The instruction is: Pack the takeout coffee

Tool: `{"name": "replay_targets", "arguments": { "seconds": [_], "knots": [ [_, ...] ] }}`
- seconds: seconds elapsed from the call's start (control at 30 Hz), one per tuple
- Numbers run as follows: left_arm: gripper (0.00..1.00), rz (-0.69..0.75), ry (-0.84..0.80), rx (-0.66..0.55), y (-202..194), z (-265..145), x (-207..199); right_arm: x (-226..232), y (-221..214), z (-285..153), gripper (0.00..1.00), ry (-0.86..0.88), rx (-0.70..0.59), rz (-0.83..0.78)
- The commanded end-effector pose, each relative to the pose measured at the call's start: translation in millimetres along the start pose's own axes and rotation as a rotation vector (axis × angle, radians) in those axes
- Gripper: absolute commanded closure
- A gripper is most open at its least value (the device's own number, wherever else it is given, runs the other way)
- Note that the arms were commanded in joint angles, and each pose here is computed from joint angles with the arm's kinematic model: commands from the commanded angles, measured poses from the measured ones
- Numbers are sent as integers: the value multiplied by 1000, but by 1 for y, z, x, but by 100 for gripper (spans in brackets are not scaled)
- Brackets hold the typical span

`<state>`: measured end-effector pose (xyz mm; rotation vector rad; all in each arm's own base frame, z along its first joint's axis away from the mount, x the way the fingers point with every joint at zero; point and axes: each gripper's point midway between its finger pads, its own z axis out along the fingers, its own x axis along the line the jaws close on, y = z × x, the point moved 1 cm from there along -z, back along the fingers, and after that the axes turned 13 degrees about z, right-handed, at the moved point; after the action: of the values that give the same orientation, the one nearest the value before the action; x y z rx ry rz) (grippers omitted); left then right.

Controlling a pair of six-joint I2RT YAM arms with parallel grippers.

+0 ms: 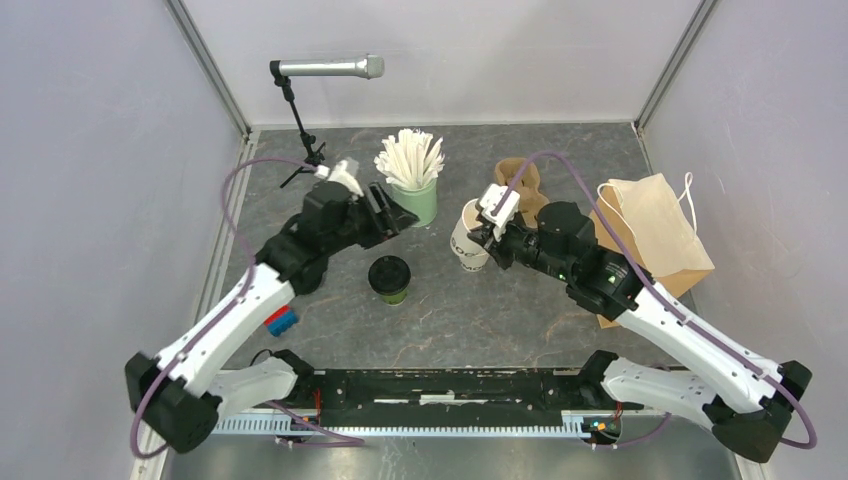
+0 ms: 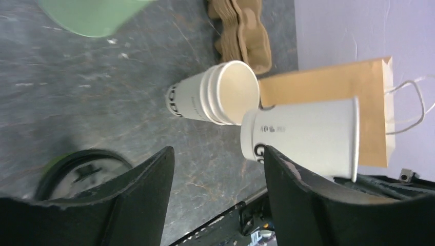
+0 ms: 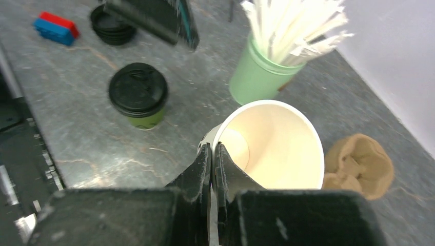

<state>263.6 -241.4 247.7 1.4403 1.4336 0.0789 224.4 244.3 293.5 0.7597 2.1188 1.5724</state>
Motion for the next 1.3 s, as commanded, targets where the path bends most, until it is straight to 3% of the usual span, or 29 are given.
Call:
{"name": "replay_targets", "arguments": {
  "seconds": [0.0, 0.13, 0.3, 0.57, 0.9, 1.27],
  "knots": [
    [22, 135, 210, -63, 12, -51, 43, 39, -5, -7, 94, 197, -25, 55],
    [4, 151, 397, -94, 4, -84, 86, 55, -38, -1, 93, 245, 36, 73],
    [0, 103, 518, -61, -18, -94, 129, 78, -64, 7, 93, 284, 102, 61],
    [6, -48, 728, -20, -35, -101, 197, 96, -104, 21, 93, 254, 148, -13],
    [19, -183, 853, -110, -27, -101, 237, 98, -134, 36, 87, 183, 211, -102],
    [23, -110, 925, -22, -23, -84, 260, 104, -119, 33, 60, 189, 177, -124]
  ]
}}
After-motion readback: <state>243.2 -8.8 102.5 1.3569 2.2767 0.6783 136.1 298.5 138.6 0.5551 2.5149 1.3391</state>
